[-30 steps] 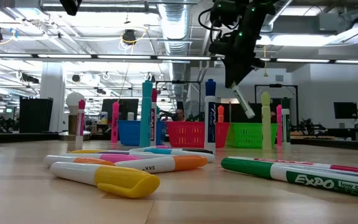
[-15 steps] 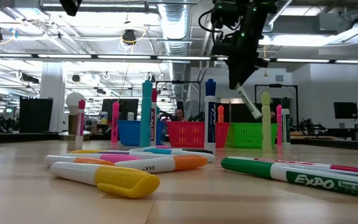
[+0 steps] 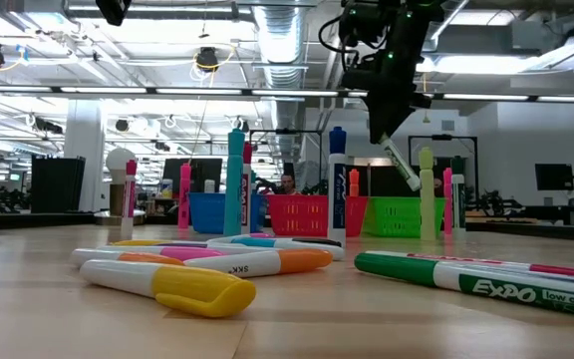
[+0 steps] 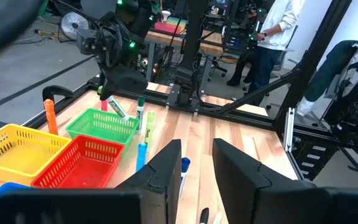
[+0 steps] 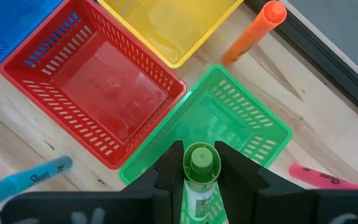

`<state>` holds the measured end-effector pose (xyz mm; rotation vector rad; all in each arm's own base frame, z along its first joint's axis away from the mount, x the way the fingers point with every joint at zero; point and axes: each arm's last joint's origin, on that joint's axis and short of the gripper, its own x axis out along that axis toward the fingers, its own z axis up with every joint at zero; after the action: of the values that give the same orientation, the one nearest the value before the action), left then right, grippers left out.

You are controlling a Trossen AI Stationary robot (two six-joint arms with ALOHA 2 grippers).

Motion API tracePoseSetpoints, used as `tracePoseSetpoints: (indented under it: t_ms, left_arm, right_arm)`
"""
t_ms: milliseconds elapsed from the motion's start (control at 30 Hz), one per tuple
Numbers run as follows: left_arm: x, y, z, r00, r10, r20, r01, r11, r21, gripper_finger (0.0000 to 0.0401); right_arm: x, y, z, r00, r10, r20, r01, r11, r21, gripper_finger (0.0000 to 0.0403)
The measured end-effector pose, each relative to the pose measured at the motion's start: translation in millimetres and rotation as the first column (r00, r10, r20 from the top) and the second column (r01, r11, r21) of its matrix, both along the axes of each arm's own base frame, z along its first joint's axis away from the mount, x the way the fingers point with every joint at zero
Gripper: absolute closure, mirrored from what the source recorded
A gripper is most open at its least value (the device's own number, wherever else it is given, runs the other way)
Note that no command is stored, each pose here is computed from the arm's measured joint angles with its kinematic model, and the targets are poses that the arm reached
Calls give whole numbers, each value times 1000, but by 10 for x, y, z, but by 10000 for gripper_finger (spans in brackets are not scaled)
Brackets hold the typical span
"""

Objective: Pick & Place Markers
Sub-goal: Put the large light green marker pen into the green bin

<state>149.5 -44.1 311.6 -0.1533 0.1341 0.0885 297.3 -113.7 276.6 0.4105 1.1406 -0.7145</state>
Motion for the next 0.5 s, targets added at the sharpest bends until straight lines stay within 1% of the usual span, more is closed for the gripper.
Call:
tracePoseSetpoints:
  t_ms: [500]
  left_arm:
    - [0, 0, 0, 1000, 0, 0, 0, 1000, 0, 310]
  right_arm:
    - [7, 20, 1, 1000, 30, -7, -30, 1000, -4, 328]
